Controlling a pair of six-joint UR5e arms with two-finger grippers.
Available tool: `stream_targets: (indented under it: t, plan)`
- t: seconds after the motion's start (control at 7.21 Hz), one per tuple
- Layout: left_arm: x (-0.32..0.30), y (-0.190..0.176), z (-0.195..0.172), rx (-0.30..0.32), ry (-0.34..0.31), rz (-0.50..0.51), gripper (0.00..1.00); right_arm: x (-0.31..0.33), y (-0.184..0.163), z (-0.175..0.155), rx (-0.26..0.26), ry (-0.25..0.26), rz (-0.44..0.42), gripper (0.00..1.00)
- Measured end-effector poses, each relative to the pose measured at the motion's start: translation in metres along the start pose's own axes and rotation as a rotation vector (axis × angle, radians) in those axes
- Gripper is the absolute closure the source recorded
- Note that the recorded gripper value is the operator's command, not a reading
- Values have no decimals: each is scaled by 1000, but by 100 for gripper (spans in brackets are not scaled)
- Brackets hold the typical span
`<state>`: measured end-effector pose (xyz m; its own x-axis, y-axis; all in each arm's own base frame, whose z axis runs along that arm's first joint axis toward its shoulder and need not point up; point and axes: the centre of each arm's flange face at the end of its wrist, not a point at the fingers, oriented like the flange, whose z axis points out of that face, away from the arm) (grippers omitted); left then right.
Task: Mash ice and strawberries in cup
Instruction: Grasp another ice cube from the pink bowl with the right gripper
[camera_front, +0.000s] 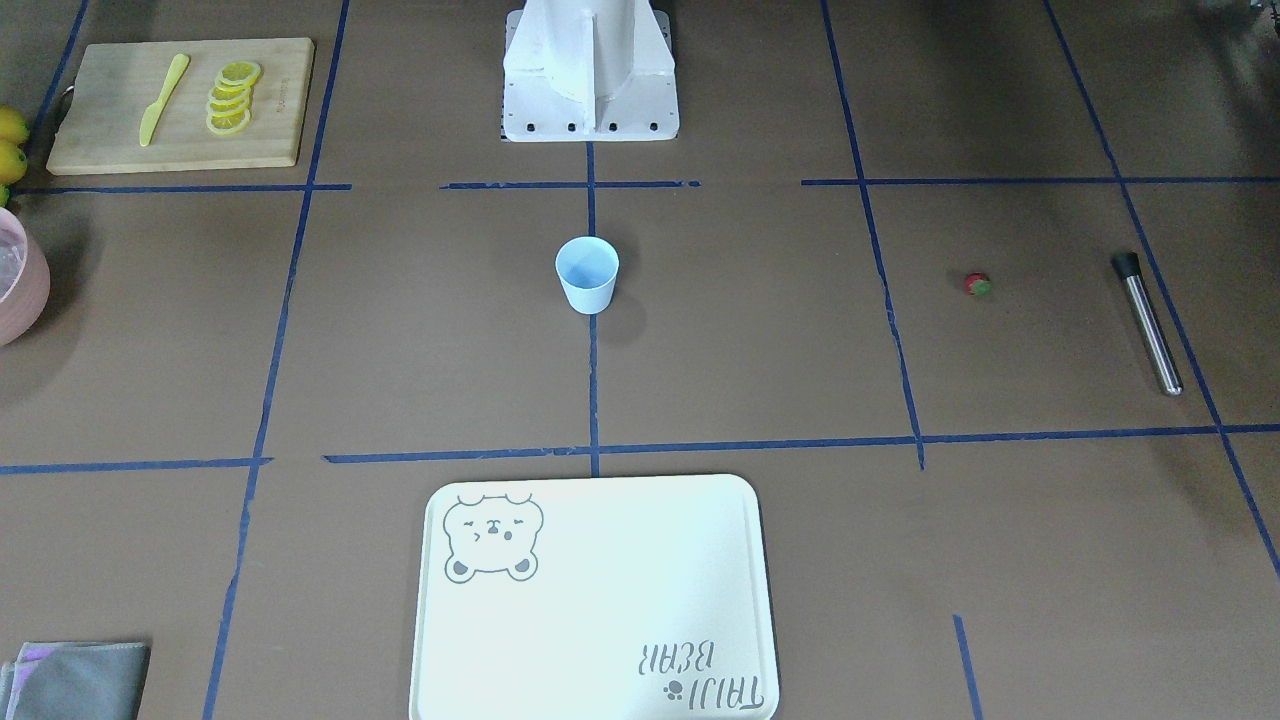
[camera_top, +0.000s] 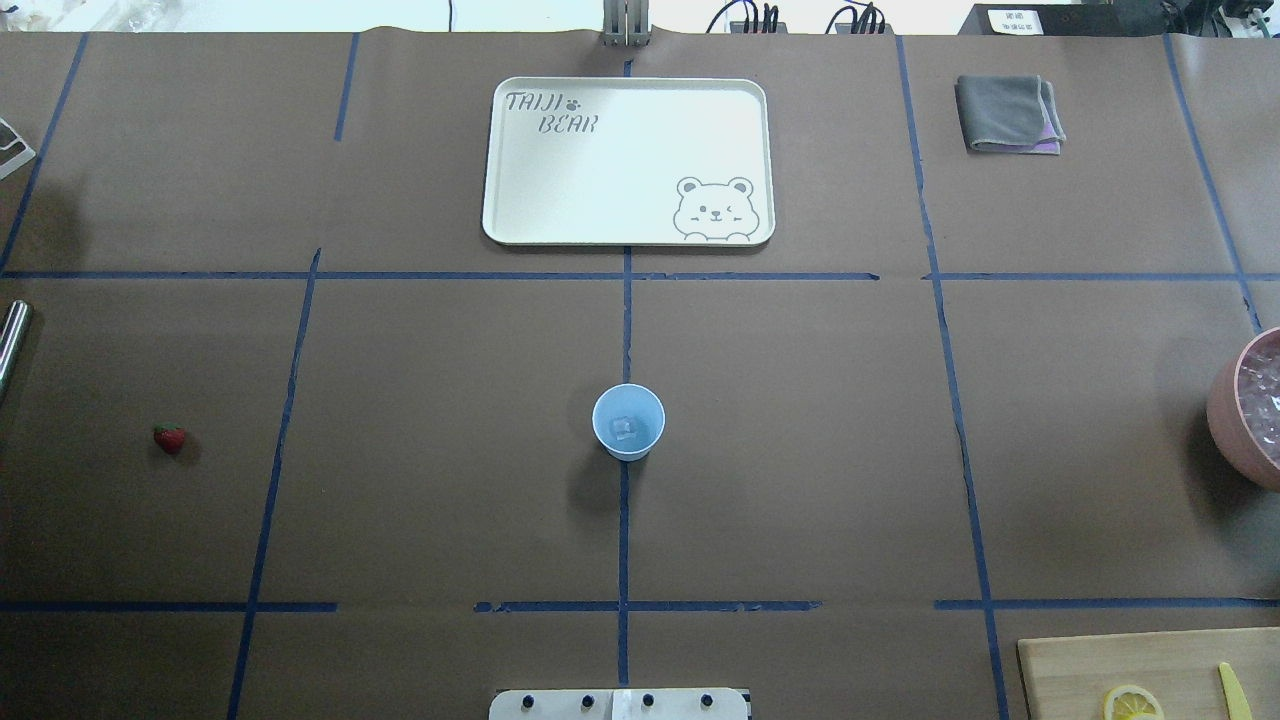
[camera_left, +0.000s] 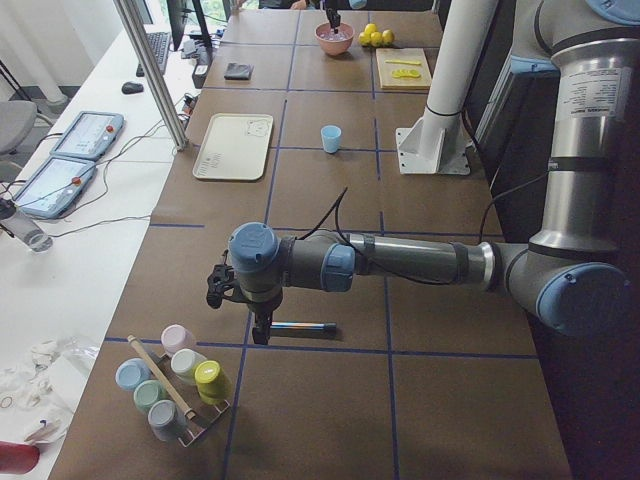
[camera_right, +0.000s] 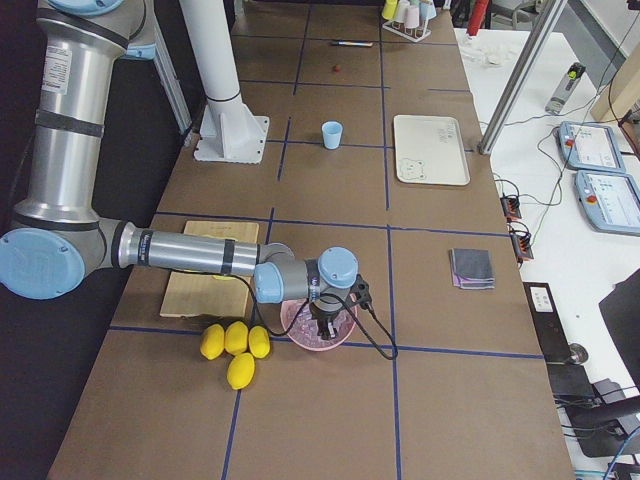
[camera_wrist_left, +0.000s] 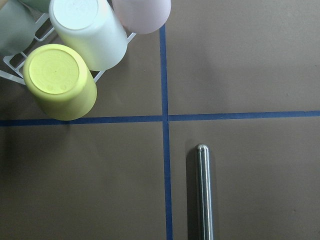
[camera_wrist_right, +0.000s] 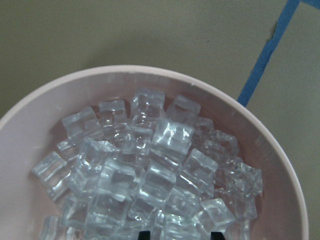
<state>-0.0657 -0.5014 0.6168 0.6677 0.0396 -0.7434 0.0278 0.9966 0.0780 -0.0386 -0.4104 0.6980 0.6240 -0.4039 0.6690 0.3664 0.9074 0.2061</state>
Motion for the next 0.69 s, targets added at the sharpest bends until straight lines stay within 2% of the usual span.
stream_targets:
  t: [0.14, 0.28, 0.42, 0.69]
  plan:
    - [0, 0, 0, 0, 0, 0, 0, 0, 0, 0, -1, 2, 1, 70]
    - [0, 0, 0, 0, 0, 0, 0, 1, 0, 0, -1, 3, 0, 89]
    - [0, 0, 0, 0, 0, 0, 0, 0, -1, 0, 1, 4, -2, 99]
    - [0, 0, 0, 1, 0, 1, 0, -6, -5, -9, 19, 2, -15, 100]
